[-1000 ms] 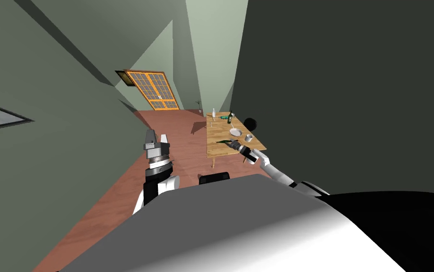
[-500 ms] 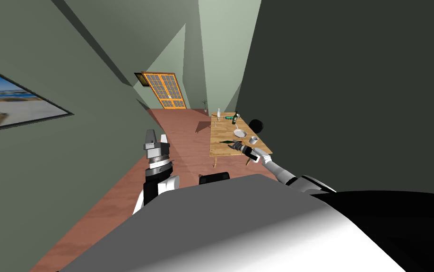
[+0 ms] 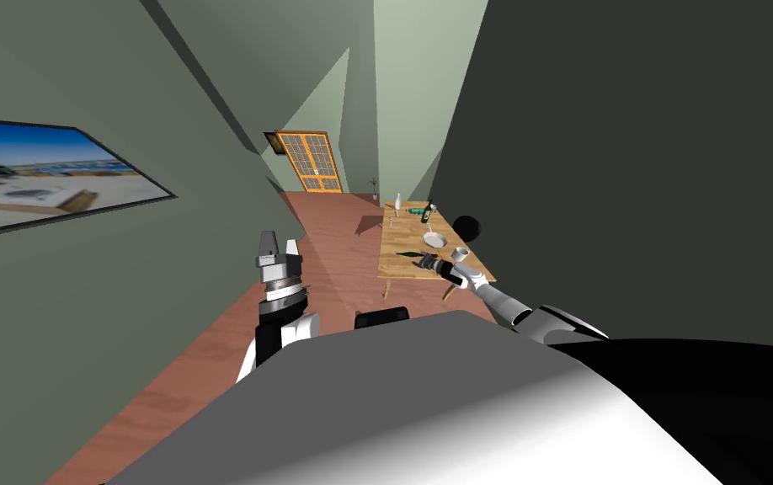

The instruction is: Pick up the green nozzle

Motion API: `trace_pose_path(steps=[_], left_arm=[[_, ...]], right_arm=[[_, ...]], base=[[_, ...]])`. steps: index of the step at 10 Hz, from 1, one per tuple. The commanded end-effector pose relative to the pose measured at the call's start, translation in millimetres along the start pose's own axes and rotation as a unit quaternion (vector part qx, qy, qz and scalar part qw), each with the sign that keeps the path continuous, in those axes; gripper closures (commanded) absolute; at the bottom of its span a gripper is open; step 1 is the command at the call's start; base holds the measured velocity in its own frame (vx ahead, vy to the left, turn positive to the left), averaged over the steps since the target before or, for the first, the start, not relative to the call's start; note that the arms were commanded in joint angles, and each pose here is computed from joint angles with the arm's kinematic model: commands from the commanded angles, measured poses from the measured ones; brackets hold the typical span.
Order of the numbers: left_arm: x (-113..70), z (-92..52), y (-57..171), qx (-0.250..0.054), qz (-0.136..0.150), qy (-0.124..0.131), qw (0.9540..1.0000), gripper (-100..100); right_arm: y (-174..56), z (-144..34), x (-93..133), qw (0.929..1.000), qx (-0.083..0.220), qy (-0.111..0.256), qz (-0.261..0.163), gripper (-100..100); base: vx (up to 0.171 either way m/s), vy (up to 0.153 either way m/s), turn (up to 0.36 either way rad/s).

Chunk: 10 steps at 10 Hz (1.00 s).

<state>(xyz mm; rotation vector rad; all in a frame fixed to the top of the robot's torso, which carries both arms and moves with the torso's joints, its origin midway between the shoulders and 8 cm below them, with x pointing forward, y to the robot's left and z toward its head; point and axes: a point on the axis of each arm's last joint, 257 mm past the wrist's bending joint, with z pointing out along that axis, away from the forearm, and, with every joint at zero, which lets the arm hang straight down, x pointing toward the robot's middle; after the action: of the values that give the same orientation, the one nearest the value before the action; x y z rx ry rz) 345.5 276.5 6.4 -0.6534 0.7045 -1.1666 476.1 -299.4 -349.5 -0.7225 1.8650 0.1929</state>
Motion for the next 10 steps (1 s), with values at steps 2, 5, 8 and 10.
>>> trace_pose_path(steps=[2,5,8,10], left_arm=[[0.1,0.0,0,0.000,0.000,0.000,1.0000,0],[0.0,0.0,0,0.000,0.000,0.000,1.0000,0],[0.0,0.0,0,0.000,0.000,0.000,1.0000,0],[0.0,0.0,0,0.000,0.000,0.000,1.0000,0]], right_arm=[[-21,-7.0,31,0.9983,0.013,0.043,-0.038,-100],[-52,-21.4,65,0.9894,0.026,0.100,-0.102,-100],[-74,-38.4,96,0.9809,0.038,0.144,-0.125,-100],[-90,-51.6,115,0.9721,0.045,0.175,-0.149,-100]], base=[[-0.009,-0.006,0.198],[-0.007,-0.001,0.199],[-0.004,-0.002,0.168],[-0.001,-0.001,0.172]])
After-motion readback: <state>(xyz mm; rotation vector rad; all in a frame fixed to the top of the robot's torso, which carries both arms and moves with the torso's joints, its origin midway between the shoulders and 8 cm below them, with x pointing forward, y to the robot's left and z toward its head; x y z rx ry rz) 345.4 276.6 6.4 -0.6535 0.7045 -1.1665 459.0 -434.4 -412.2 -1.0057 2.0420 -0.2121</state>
